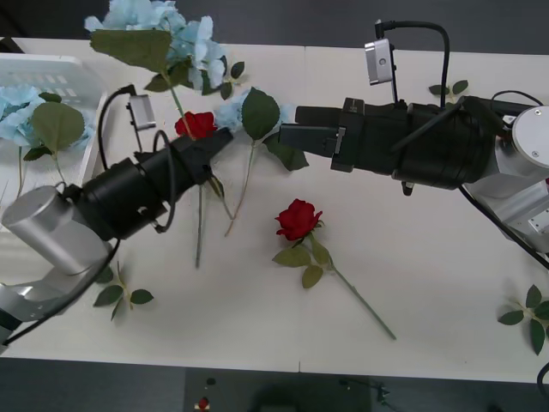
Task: Put the red flowers into the right box and the blue flowers into the left box
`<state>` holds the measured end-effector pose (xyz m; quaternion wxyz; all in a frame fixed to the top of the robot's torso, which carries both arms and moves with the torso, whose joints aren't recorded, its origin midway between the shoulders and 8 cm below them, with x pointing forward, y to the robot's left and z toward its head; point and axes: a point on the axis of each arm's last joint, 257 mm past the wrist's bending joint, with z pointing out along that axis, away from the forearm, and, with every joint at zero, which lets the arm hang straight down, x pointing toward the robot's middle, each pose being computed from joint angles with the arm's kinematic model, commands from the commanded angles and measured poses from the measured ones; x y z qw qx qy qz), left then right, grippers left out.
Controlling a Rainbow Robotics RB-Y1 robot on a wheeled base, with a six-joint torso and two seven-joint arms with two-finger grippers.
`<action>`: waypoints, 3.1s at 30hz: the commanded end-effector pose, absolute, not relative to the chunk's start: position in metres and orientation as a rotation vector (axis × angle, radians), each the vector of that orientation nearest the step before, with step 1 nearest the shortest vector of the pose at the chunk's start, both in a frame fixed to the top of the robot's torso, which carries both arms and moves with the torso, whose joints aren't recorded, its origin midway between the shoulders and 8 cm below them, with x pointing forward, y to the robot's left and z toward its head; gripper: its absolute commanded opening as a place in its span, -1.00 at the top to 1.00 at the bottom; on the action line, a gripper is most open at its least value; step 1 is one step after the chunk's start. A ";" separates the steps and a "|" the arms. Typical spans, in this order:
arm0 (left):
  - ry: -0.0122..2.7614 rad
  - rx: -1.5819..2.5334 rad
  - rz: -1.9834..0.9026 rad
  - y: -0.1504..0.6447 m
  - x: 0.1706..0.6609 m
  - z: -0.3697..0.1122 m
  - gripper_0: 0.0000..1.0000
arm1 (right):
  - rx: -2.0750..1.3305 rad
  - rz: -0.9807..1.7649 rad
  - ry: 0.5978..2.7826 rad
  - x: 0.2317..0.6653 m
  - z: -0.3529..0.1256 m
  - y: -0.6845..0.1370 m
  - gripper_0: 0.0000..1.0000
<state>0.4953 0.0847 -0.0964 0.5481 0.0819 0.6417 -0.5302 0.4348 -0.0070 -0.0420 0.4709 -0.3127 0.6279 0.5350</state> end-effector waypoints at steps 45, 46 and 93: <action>2.235 0.054 0.148 0.565 0.515 -0.012 0.99 | -0.747 0.458 2.374 0.388 -0.238 -0.122 -1.00; 2.233 0.052 0.168 0.568 0.515 -0.014 0.95 | -0.752 0.437 2.368 0.391 -0.242 -0.122 -1.00; 2.255 0.193 0.019 0.147 0.602 -0.220 -0.90 | -0.697 0.210 2.338 0.487 -0.336 -0.053 1.00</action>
